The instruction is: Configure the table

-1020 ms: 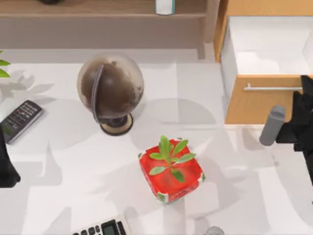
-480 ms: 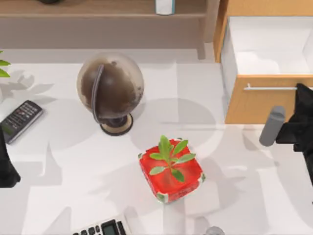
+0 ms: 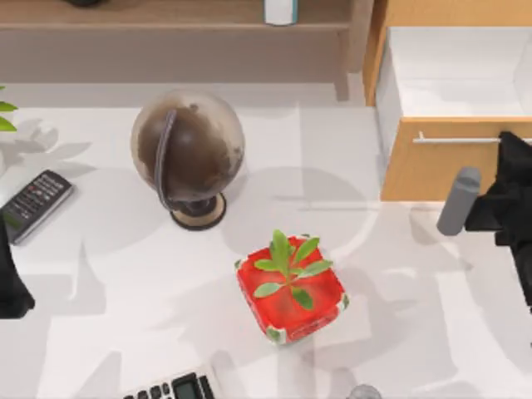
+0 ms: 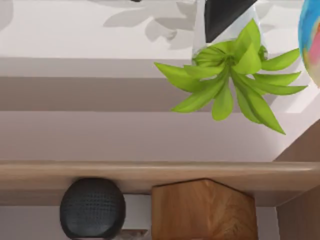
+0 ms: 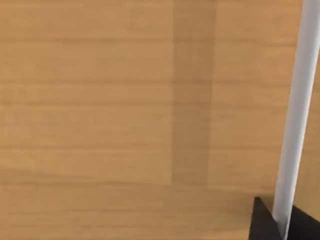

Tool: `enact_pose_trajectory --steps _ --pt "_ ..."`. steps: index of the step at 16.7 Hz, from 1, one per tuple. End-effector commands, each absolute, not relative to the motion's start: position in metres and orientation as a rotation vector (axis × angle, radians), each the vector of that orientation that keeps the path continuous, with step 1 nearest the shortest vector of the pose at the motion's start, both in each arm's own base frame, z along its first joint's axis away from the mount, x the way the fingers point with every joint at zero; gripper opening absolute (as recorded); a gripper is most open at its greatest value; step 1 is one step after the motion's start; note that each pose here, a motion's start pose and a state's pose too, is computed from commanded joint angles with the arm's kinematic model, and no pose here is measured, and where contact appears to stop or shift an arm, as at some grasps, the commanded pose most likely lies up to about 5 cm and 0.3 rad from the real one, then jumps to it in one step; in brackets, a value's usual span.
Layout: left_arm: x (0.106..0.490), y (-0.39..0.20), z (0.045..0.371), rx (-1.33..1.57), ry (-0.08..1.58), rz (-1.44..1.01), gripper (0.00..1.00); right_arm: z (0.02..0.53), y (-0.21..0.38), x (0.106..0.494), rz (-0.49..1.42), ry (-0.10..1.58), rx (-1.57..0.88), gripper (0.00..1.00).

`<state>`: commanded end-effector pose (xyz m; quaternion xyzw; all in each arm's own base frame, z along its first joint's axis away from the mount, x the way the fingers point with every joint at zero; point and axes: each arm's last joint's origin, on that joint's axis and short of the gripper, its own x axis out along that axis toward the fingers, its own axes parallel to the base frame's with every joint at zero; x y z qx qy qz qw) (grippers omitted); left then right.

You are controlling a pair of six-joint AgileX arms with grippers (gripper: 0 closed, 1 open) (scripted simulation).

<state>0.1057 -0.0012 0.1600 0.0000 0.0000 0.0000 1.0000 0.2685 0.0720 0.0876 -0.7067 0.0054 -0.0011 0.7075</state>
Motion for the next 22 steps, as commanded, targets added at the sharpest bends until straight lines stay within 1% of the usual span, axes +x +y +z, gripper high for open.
enact_pose_trajectory --steps 6,13,22 --pt "0.106 -0.001 0.16 0.0 0.0 0.0 1.0 0.088 0.071 0.312 -0.002 0.012 -1.57 0.0" --pt "0.106 -0.001 0.16 0.0 0.0 0.0 1.0 0.089 0.072 0.318 -0.006 0.008 -1.566 0.0" --pt "0.106 -0.001 0.16 0.0 0.0 0.0 1.0 0.088 0.071 0.373 -0.001 0.012 -1.567 0.0"
